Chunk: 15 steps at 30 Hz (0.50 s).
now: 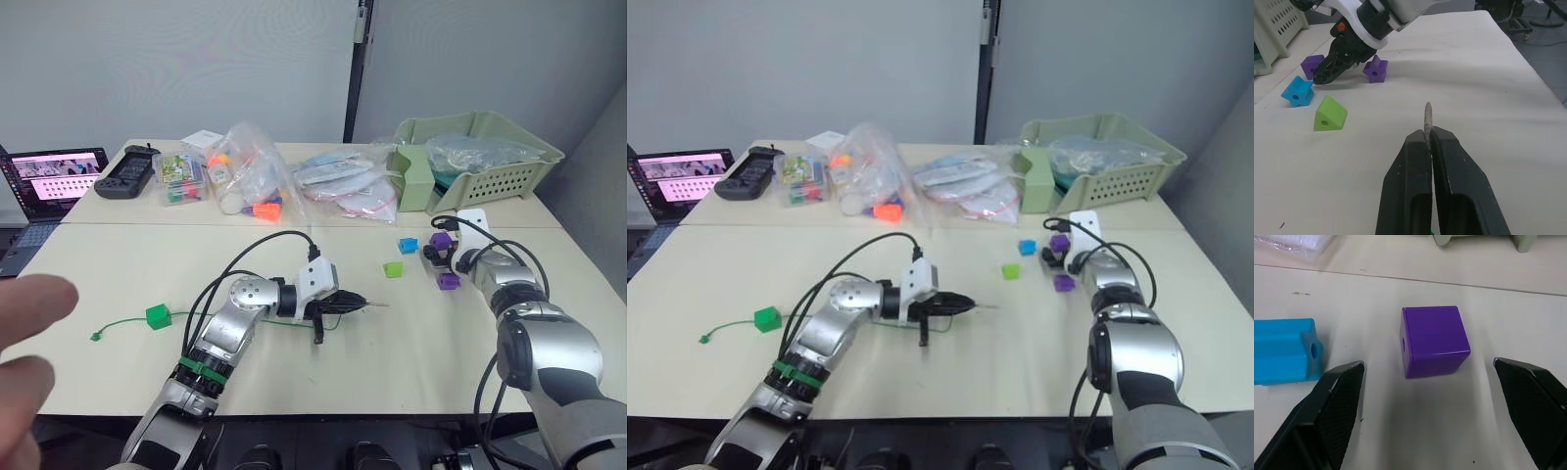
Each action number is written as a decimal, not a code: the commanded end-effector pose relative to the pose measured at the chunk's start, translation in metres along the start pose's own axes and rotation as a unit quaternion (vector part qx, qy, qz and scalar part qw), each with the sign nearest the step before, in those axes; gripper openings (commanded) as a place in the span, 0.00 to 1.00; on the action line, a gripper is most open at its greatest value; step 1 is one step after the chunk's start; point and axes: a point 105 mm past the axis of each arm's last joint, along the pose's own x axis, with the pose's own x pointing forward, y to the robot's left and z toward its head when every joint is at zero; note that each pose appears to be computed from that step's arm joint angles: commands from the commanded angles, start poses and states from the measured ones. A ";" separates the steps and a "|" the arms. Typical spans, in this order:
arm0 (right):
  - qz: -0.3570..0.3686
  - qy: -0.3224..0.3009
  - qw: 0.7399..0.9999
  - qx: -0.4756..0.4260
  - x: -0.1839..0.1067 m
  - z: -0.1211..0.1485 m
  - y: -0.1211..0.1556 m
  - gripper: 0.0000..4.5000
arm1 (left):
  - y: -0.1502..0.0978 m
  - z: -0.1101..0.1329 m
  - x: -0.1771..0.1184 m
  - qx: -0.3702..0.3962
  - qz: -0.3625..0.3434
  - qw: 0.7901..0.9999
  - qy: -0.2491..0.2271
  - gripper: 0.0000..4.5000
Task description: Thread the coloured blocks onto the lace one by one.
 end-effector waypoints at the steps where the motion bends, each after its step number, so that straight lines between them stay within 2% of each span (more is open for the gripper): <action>1: 0.005 -0.043 0.999 -0.011 -0.001 0.028 0.003 0.65 | 0.002 0.014 -0.003 0.017 0.010 1.000 -0.021 0.00; 5: 0.010 -0.045 0.999 -0.018 0.000 0.030 0.007 0.34 | 0.002 0.014 -0.003 0.016 0.011 1.000 -0.020 0.00; 7: 0.012 -0.044 0.999 -0.021 0.000 0.030 0.009 0.25 | 0.002 0.014 -0.003 0.016 0.012 1.000 -0.019 0.00; 15: 0.018 -0.055 0.998 -0.019 -0.001 0.039 0.007 0.25 | 0.001 0.012 -0.003 0.015 0.016 1.000 -0.018 0.00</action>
